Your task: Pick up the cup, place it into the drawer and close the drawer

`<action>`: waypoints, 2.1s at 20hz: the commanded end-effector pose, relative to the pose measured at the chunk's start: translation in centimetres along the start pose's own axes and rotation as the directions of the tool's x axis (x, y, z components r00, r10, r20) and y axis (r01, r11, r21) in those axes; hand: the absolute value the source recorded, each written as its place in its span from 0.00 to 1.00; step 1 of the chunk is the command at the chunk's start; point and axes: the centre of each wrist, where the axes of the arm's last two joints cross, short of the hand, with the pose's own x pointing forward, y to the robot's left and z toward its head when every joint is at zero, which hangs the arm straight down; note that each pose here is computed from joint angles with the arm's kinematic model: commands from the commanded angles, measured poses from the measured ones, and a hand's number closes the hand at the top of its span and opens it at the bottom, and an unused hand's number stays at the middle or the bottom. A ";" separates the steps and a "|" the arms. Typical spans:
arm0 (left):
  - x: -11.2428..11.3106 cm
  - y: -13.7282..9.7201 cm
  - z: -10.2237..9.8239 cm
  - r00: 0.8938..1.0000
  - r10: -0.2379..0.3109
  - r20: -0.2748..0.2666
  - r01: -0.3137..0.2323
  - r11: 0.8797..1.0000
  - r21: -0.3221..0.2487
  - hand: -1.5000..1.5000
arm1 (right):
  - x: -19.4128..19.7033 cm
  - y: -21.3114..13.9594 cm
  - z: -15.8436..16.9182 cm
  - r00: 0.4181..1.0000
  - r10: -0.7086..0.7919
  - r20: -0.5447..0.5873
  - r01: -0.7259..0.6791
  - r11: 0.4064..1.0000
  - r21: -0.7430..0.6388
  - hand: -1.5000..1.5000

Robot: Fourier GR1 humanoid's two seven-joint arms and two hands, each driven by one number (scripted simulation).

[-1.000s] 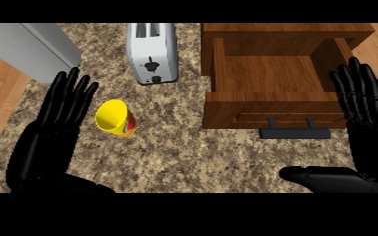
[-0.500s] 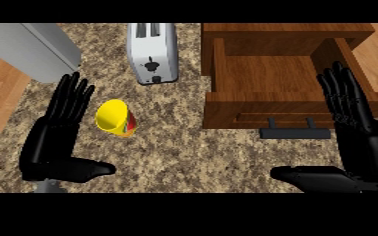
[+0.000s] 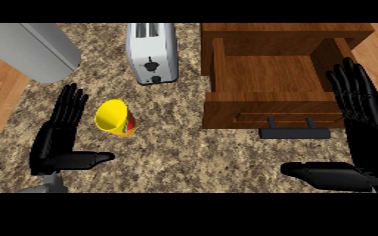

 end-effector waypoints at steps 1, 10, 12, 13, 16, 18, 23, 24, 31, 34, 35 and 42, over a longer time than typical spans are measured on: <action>-2.8 1.9 -0.2 0.998 -0.044 -0.032 0.045 0.998 0.032 0.00 | -1.4 -0.5 0.0 1.000 0.005 -0.003 -0.005 1.000 0.004 0.00; -8.4 4.9 -0.3 0.997 -0.020 -0.075 0.026 0.996 0.084 0.00 | -0.8 -0.9 -0.5 1.000 -0.001 -0.025 0.002 1.000 0.018 0.00; -10.4 5.0 1.6 0.997 -0.002 -0.079 0.009 0.996 0.089 0.00 | -0.3 0.7 0.0 0.999 -0.033 0.004 0.033 0.999 0.000 0.00; -10.3 5.5 0.9 0.997 -0.009 -0.077 0.015 0.997 0.076 0.00 | 0.8 -0.1 0.3 1.000 -0.014 0.016 0.014 1.000 0.009 0.00; -10.6 6.4 1.1 0.998 -0.028 -0.057 0.033 0.995 0.097 0.00 | 0.5 -0.5 0.1 1.000 0.012 0.008 -0.012 1.000 0.000 0.00; -11.0 4.6 1.1 0.998 -0.006 -0.059 0.010 0.997 0.080 0.00 | -1.7 -2.4 -0.4 1.000 -0.009 0.003 0.009 1.000 0.025 0.00; -12.0 7.4 1.1 0.999 -0.001 -0.037 0.004 0.996 0.088 0.00 | 0.1 0.7 -1.5 1.000 -0.025 0.002 0.024 0.999 0.025 0.00; -12.6 5.5 0.2 1.000 -0.021 -0.015 0.022 0.998 0.067 0.00 | -1.4 -0.9 -0.8 1.000 -0.008 -0.006 0.008 1.000 0.023 0.00; -13.9 5.2 2.3 0.999 -0.028 -0.024 0.030 0.997 0.072 0.00 | 1.1 -0.1 -2.5 1.000 -0.004 0.019 0.004 0.999 0.035 0.00; -12.9 5.5 0.1 1.000 -0.022 -0.019 0.023 0.998 0.058 0.00 | -1.1 -1.0 -0.9 1.000 -0.021 0.010 0.020 0.999 0.032 0.00; -12.9 5.7 0.4 1.000 0.015 -0.010 -0.014 0.998 0.056 0.00 | -0.5 -0.1 -1.4 1.000 -0.014 0.011 0.014 1.000 0.028 0.00; -13.1 4.6 -0.2 0.999 0.043 0.008 -0.043 0.998 0.042 0.00 | -1.5 -0.4 0.4 0.999 -0.032 0.005 0.032 0.998 0.047 0.00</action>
